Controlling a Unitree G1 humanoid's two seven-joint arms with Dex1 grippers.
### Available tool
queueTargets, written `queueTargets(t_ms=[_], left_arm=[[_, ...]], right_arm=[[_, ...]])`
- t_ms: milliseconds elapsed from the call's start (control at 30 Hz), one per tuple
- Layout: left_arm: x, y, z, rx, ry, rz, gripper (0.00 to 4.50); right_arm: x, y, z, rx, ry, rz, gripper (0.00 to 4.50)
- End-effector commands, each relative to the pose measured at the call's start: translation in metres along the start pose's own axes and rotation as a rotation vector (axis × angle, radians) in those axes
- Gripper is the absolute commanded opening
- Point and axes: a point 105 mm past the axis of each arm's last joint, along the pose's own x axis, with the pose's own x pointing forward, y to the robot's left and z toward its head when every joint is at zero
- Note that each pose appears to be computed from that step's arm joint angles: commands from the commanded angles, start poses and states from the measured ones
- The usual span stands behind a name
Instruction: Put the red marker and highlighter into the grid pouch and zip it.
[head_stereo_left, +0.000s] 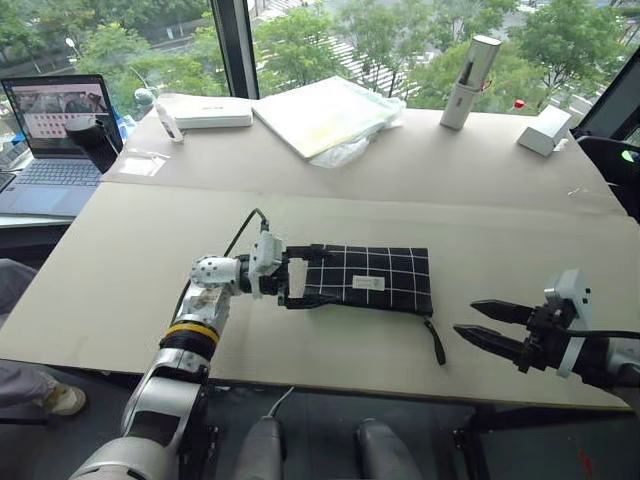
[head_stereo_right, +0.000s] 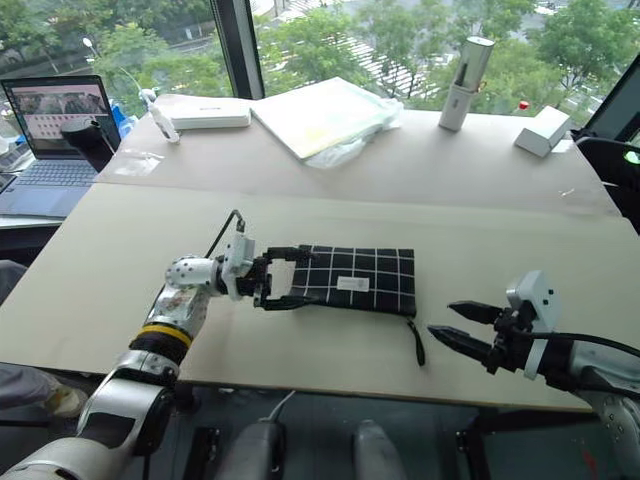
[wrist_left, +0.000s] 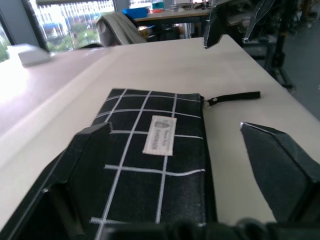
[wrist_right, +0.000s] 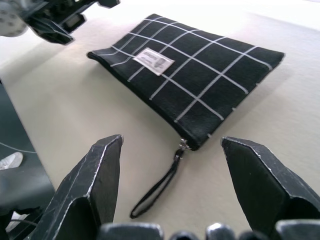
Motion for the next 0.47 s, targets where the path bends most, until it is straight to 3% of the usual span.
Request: queueTargets(t_ms=[33,267,467], left_arm=[[-0.026,0.01,0.021,-0.152,-0.006,0.238,4.48],[-0.097,0.009,0.006,-0.26,0.055,0.595,4.48],[-0.125,0.003,0.002,-0.281,0.028,0.752,4.48]], right_arm=[[-0.003,-0.015,0.007,-0.028,-0.045,-0.038,3.51],[0.008,-0.044,-0.009,0.035,-0.085,-0.122,3.51],[0.017,-0.057,-0.018,0.052,-0.078,-0.14,3.51]])
